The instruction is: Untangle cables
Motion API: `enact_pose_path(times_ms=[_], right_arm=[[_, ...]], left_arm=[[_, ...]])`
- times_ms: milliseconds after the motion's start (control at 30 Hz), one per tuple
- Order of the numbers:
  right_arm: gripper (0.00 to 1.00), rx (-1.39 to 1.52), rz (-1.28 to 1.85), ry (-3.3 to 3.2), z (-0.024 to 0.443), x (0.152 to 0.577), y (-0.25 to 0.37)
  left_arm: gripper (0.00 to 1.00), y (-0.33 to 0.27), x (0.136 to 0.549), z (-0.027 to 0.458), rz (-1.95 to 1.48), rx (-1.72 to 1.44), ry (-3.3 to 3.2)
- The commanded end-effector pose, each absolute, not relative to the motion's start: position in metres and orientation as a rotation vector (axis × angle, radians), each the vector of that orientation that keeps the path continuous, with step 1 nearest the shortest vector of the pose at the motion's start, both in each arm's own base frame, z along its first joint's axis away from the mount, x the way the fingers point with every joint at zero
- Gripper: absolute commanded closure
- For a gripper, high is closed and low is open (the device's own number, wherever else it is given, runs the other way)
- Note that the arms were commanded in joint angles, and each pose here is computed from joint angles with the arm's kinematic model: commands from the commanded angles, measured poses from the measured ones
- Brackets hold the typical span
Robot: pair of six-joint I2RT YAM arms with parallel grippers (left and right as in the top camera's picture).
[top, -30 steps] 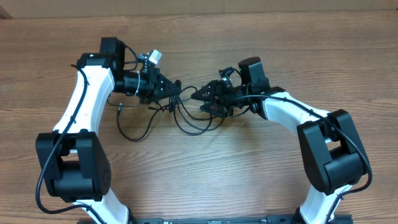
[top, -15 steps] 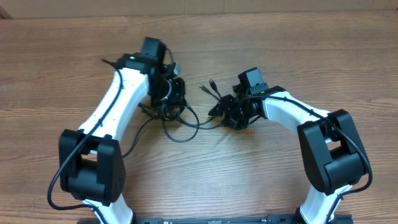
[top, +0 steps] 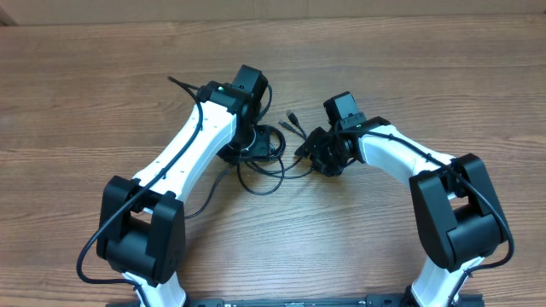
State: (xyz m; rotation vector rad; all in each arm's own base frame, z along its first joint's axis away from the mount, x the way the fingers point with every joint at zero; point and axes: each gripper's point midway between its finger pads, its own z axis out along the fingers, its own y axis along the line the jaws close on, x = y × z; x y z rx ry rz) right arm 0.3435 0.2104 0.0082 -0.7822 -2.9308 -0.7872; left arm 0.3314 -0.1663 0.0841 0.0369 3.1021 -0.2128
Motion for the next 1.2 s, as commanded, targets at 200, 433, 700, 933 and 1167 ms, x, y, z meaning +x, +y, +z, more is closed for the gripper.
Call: enact_pose_path(times_ms=[200, 433, 700, 933, 1167], right_arm=[[0.48, -0.847, -0.639, -2.977, -0.010, 0.343, 0.191], [0.48, -0.847, -0.639, -2.977, -0.009, 0.343, 0.191], [0.48, -0.847, -0.639, -2.977, -0.009, 0.343, 0.191], [0.44, -0.851, -0.636, -2.985, -0.010, 0.344, 0.190], [0.39, -0.809, -0.637, -3.039, 0.002, 0.348, 0.186]], left_arm=[[0.55, -0.119, 0.354, 0.061, 0.181, -0.203, 2.956], [0.76, -0.112, 0.340, 0.026, 0.202, -0.168, 2.974], [0.70, -0.064, 0.323, 0.033, 0.533, -0.078, 3.005], [0.71, -0.096, 0.333, 0.047, 0.124, -0.019, 3.108], [0.56, -0.166, 0.374, 0.070, -0.382, -0.133, 2.963]])
